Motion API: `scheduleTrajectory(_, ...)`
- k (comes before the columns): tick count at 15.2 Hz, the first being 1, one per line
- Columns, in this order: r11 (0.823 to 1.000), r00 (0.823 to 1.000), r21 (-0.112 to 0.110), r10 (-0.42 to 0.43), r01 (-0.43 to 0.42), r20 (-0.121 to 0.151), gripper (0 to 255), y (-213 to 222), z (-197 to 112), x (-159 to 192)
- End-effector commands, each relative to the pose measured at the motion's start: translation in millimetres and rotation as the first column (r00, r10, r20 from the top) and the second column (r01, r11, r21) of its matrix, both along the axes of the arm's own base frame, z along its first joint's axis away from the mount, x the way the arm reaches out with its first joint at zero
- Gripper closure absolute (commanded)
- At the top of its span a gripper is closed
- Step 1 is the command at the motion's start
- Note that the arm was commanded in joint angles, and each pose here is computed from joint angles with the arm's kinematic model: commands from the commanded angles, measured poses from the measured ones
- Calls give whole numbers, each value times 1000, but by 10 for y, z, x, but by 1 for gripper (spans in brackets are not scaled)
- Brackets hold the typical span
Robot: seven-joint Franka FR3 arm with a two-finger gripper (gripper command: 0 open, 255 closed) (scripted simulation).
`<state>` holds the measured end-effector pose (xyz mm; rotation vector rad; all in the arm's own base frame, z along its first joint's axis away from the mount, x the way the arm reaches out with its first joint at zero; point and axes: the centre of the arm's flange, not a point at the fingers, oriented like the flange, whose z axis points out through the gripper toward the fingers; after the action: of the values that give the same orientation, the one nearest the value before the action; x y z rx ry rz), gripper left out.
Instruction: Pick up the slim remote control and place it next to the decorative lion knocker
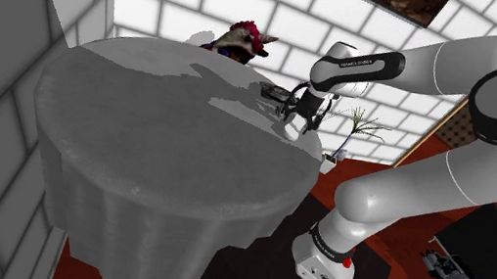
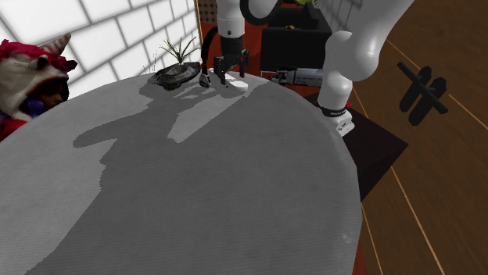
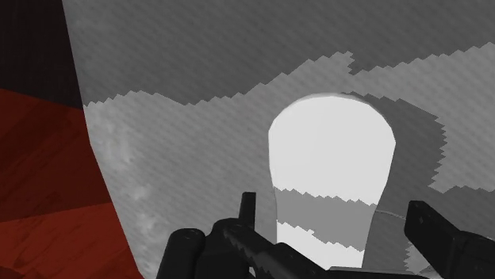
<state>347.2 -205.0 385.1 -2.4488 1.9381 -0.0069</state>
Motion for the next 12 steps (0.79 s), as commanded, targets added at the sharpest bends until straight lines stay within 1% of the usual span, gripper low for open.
scheduleTrajectory(1, 1000, 1000, 0, 0, 0, 0, 0, 0, 0, 0)
scheduleTrajectory(5, 1000, 1000, 0, 0, 0, 0, 0, -5, 500, -8)
scheduleTrajectory(12, 1000, 1000, 0, 0, 0, 0, 0, -5, 500, -8)
